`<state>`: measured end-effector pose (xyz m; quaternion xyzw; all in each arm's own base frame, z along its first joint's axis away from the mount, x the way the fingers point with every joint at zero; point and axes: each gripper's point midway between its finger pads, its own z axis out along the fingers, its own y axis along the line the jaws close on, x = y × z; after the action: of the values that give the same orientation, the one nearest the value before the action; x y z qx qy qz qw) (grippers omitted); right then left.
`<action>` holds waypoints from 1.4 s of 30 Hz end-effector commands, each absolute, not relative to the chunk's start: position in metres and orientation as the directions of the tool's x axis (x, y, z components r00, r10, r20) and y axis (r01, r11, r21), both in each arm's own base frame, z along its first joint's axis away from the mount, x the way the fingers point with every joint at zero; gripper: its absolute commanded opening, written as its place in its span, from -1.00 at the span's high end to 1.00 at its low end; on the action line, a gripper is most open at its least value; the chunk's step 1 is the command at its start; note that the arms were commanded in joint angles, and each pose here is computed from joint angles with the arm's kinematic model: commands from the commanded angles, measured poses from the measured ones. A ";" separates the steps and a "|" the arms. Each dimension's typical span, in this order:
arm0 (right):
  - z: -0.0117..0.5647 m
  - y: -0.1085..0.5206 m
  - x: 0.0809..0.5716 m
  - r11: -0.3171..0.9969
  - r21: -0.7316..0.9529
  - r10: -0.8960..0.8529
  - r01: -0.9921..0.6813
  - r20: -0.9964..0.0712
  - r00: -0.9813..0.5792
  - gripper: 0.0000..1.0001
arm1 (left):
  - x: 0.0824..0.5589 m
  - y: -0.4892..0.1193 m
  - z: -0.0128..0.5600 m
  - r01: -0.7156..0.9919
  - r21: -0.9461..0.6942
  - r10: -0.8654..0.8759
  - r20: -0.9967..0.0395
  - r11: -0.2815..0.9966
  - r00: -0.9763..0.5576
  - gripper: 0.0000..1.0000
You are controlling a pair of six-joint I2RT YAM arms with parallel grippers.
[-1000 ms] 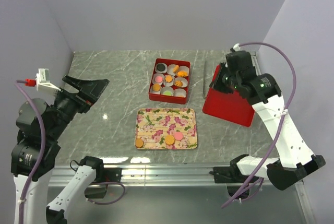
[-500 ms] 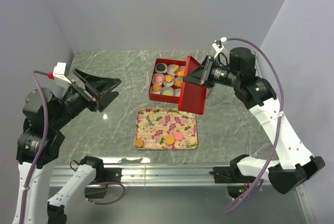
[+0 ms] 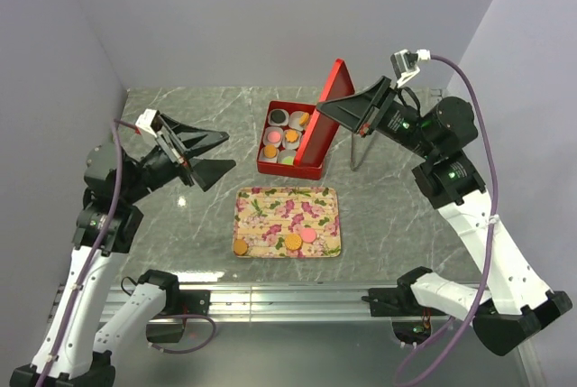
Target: Pack the cookies
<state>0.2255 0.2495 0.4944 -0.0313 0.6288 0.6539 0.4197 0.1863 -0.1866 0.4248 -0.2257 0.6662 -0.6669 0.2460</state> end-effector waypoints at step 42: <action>0.629 0.280 0.252 -0.332 0.452 0.599 -0.828 -0.577 -0.555 1.00 | 0.296 -0.262 0.486 -0.128 -0.947 -0.344 0.231 -0.296 -0.910 -0.90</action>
<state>0.2951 0.2974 0.5770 -0.0955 0.4506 0.7864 0.4115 0.3079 -0.2571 0.4490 -0.2366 0.6144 -0.7484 0.0802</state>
